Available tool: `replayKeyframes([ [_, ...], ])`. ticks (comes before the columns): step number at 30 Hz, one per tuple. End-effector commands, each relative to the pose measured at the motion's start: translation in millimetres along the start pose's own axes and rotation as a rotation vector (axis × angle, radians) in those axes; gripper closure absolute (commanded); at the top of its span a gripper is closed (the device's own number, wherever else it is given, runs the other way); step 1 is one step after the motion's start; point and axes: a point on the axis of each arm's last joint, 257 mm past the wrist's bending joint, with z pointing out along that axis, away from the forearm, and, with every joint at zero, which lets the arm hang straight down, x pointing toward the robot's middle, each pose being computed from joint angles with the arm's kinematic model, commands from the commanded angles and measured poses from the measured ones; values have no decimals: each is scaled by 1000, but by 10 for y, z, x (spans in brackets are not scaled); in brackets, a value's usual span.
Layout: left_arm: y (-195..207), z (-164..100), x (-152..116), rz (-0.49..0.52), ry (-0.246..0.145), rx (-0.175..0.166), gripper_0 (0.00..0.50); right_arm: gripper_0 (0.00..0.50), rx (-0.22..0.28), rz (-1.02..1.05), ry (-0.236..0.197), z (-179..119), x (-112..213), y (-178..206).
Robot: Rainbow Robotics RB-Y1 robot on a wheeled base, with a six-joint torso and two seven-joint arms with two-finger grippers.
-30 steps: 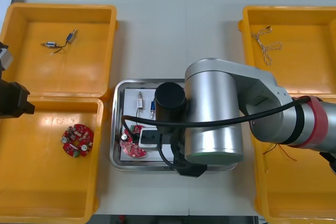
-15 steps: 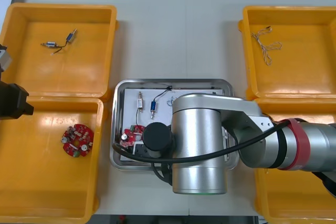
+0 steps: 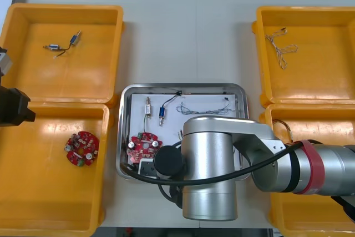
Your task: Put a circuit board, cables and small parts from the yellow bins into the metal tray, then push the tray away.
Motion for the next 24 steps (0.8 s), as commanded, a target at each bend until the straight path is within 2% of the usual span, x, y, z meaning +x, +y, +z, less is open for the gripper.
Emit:
replayKeyframes([
  [1, 174, -145, -65, 81, -35, -58, 0, 0, -20, -44, -24, 63, -141, 125],
  [24, 174, -145, -65, 81, -35, -58, 0, 0, -1, -46, -27, 350, -163, 130],
])
